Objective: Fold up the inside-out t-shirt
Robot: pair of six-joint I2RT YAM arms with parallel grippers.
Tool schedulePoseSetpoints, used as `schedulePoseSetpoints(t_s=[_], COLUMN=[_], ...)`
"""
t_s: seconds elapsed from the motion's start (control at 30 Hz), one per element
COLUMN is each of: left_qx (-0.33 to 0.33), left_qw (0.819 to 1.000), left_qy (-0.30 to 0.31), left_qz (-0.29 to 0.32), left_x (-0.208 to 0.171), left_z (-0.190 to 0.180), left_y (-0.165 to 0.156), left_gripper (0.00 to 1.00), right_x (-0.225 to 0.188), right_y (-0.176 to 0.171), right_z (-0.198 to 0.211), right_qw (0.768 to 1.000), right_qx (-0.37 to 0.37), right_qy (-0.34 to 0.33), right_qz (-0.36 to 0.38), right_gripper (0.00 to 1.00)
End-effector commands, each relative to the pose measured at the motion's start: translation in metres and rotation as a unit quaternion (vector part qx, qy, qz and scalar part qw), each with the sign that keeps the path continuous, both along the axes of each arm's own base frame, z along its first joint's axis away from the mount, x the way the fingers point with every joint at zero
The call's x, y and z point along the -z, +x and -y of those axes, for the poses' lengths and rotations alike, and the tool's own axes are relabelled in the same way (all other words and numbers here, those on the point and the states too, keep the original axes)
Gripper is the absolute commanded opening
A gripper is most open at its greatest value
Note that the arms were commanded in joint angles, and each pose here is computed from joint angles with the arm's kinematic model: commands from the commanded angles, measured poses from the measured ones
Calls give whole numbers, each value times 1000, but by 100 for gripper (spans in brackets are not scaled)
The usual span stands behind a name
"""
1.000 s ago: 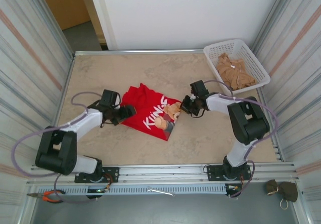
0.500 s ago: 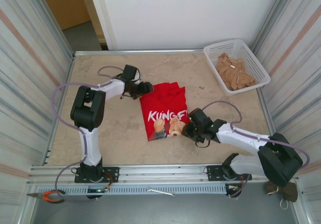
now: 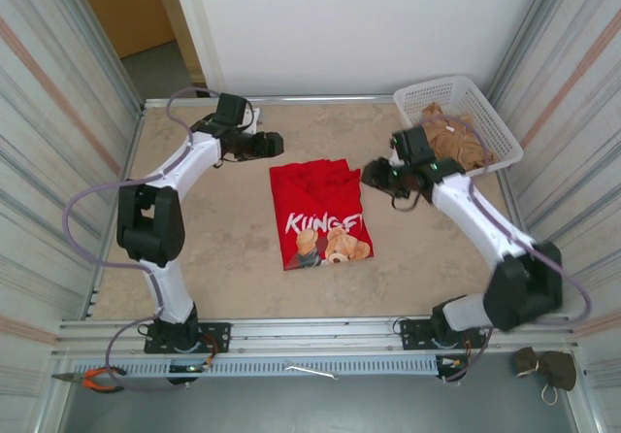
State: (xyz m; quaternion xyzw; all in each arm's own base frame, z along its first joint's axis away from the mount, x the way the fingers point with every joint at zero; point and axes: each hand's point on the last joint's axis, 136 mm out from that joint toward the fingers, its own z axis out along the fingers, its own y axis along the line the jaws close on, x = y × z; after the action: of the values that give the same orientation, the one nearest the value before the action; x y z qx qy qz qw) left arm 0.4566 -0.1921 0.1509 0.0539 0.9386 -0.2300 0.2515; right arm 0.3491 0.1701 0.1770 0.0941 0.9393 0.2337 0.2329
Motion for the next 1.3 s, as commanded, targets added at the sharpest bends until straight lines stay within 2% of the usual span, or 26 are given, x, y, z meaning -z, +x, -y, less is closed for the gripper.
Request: schedulePoseSetpoints(t_s=[0.0,0.1,0.37,0.87,0.93,1.0,1.07,1.1,1.27], left_qx=[60,75,80,53,53,52,51,50,35], left_qw=[996,992,988,992,992,992,991,991,991], left_qy=[63,89,122,93,90,89,91,92,91], left_qz=[-30,-40,-54,-71,-74,-75,-80,-83,-91], left_x=[27,43,70,85,86,88,93,96,106], left_z=[8,14,15,6,7,7,5,5,-4], left_y=[-16,-16,-17,-11,-12,-13,-15,-17,-22], left_gripper=[71,71,69,67,67,67,66,65,62], right_x=[28,47,88,127,128,126,118,114,83], right_y=[15,36,57,77,81,85,89,89,95], right_z=[-21,-36,-61,-72,-70,-68,-70,-71,-78], right_qw=[989,982,960,928,926,927,929,930,941], right_qx=[-129,-167,-222,-254,-250,-245,-241,-240,-230], right_qy=[-61,-81,-165,-266,-277,-281,-278,-276,-248], right_qz=[-27,-41,-54,-55,-51,-46,-36,-32,-1], right_gripper=[46,47,48,46,40,24,3,0,0])
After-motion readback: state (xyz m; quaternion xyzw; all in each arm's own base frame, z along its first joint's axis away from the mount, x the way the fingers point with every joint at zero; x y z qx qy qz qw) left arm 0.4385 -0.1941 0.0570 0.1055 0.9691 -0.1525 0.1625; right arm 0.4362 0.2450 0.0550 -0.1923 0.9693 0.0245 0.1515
